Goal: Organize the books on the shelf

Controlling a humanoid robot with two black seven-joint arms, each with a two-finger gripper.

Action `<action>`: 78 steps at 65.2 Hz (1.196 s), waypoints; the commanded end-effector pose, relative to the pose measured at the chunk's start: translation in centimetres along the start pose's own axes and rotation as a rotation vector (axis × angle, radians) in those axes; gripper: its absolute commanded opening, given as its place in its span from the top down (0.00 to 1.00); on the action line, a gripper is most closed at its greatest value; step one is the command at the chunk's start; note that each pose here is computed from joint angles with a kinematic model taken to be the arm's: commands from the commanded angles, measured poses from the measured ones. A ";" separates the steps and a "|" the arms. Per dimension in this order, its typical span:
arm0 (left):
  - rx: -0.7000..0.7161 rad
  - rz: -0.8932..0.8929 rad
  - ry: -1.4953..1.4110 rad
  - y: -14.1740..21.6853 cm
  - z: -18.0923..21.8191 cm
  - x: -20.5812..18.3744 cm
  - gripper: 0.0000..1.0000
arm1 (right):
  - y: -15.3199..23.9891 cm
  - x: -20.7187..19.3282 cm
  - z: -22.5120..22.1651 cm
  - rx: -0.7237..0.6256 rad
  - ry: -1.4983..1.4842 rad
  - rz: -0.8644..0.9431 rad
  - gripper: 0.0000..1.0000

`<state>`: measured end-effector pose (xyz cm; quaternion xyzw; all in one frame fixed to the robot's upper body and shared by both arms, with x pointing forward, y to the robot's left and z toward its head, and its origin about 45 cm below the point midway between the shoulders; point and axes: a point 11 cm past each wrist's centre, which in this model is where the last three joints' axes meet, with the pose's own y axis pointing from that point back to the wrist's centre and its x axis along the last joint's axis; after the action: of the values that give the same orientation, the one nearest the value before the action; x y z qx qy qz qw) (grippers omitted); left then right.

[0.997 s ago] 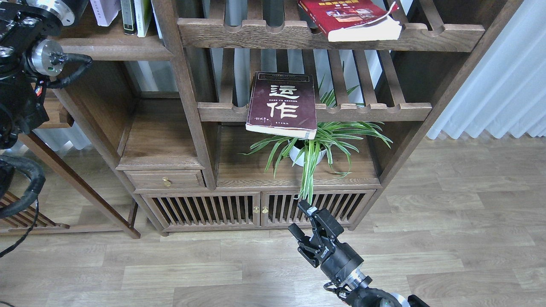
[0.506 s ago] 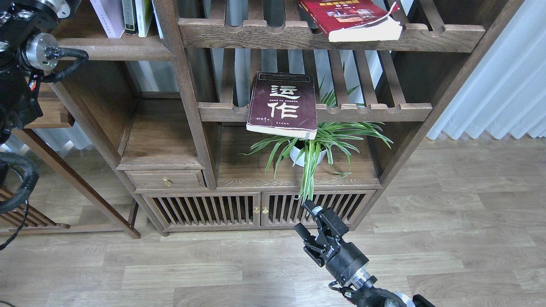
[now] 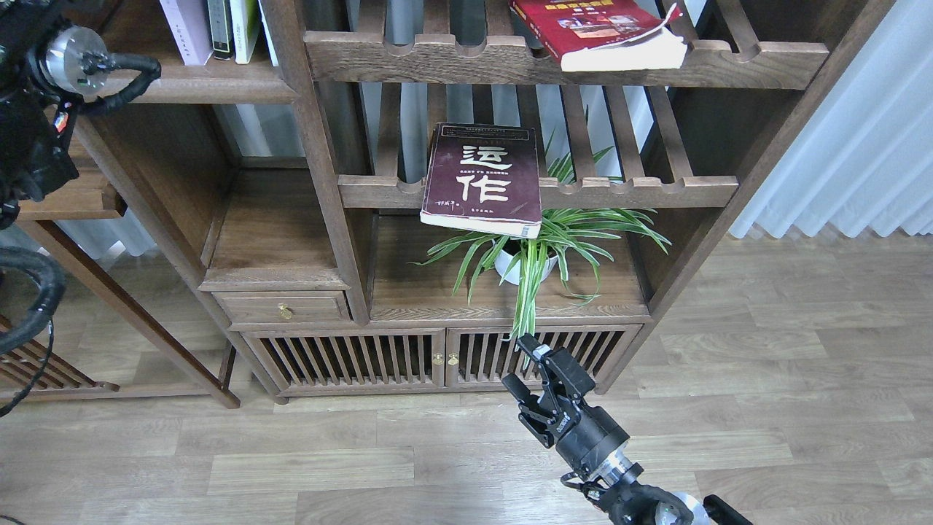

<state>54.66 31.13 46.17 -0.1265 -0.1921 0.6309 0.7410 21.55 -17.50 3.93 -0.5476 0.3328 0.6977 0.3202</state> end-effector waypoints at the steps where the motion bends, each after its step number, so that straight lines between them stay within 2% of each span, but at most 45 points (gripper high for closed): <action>1: -0.010 0.001 0.062 0.7 -0.9 -0.6 0.15 | 0.0 0.0 0.1 -0.002 0.000 0.000 0.00; 20: -0.067 0.015 0.214 3.8 -2.1 -0.5 0.14 | 0.1 0.0 -0.5 0.026 0.006 0.002 0.00; 32: -0.115 0.008 0.233 7.1 -1.4 0.9 0.08 | -0.8 -1.5 -2.5 0.122 0.018 -0.041 0.00; 37: -0.123 -0.016 0.239 9.3 -1.3 1.1 0.01 | -1.3 -2.0 -2.5 0.115 0.024 -0.052 0.00; 43: -0.106 -0.044 0.246 11.8 -1.9 1.1 0.01 | -1.9 -2.6 -2.7 0.107 0.039 -0.067 0.00; 44: -0.083 -0.069 0.264 13.7 -2.7 0.5 0.00 | -2.2 -3.0 -2.9 0.099 0.054 -0.073 0.00; 51: -0.002 -0.091 0.336 18.1 -5.7 -0.5 0.00 | -2.6 -3.8 -3.2 0.086 0.077 -0.089 0.00; 65: 0.071 -0.213 0.514 24.7 -8.7 -1.2 0.00 | -2.7 -7.0 -3.9 0.053 0.136 -0.155 0.00; 78: 0.129 -0.103 0.512 28.7 -10.4 1.3 0.00 | -3.3 -11.0 -6.6 0.063 0.227 -0.226 0.00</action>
<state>35.37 36.04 26.17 -0.2289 0.0235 0.5255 0.8191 28.30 -20.58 11.18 -0.6268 0.3251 0.6059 0.3665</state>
